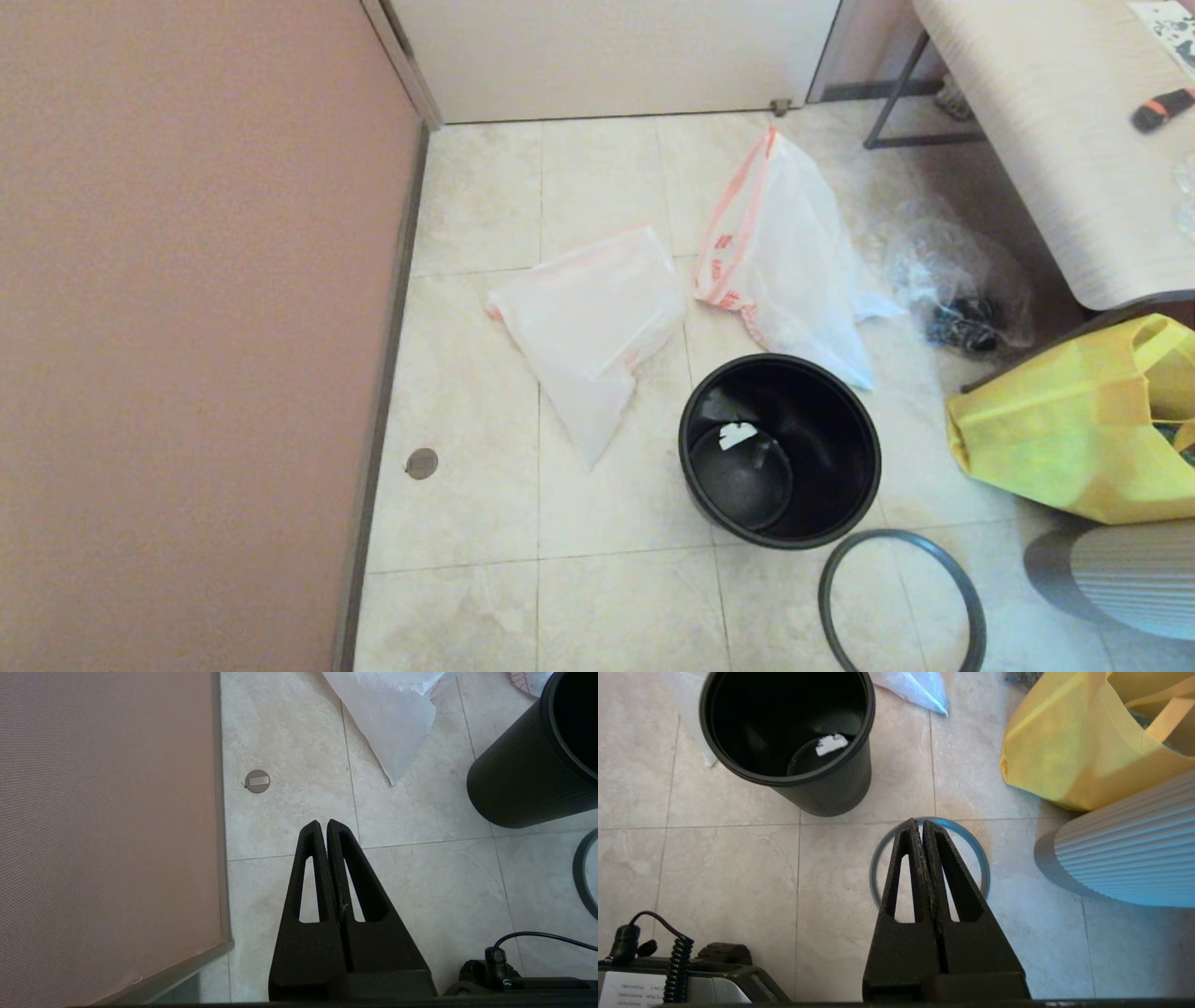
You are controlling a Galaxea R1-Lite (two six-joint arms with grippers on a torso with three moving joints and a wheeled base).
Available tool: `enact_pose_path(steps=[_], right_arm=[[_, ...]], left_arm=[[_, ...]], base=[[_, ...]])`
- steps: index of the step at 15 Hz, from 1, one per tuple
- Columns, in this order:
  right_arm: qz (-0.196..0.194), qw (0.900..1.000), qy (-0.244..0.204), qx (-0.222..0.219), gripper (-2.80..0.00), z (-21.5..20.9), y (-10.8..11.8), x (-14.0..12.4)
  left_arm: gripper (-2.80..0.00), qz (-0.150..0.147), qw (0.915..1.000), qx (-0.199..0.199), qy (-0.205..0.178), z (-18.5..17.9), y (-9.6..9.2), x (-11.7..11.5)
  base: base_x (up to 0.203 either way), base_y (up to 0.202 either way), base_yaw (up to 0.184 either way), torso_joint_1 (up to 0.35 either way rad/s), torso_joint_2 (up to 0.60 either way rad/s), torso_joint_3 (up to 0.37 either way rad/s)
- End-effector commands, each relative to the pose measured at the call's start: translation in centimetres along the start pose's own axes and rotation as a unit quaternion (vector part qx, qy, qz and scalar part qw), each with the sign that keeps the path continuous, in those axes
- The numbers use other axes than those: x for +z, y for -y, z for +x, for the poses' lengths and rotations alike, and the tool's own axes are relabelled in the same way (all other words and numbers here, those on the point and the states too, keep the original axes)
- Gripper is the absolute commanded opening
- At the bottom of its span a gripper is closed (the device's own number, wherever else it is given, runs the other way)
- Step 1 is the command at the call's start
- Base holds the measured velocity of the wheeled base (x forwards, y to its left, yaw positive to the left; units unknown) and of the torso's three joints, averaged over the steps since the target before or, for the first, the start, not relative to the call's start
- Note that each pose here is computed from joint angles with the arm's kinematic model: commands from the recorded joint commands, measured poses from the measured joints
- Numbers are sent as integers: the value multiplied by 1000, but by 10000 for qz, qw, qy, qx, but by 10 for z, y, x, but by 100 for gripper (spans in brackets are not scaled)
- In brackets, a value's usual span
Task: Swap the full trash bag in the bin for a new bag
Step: Pick up a new trash bag
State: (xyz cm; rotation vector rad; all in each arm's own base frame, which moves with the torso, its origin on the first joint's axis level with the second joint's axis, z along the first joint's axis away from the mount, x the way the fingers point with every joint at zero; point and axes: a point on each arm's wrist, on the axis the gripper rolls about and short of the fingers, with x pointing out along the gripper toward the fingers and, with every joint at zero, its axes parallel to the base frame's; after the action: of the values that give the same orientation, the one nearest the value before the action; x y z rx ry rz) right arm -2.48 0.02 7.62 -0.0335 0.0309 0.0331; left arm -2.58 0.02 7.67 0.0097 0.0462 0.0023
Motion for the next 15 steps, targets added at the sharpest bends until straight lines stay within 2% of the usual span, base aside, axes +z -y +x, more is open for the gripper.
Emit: enact_pose_path(steps=[1,15], right_arm=[[0,10000,-26,7,-280,0,0,-1],[0,10000,-26,7,-280,0,0,-1]], left_arm=[[-280,-1,10000,3,-7,0,0,0],[-280,22,10000,2,-15,0,0,0]], base=[[0,0,0,0,0,0],[0,0,0,0,0,0]])
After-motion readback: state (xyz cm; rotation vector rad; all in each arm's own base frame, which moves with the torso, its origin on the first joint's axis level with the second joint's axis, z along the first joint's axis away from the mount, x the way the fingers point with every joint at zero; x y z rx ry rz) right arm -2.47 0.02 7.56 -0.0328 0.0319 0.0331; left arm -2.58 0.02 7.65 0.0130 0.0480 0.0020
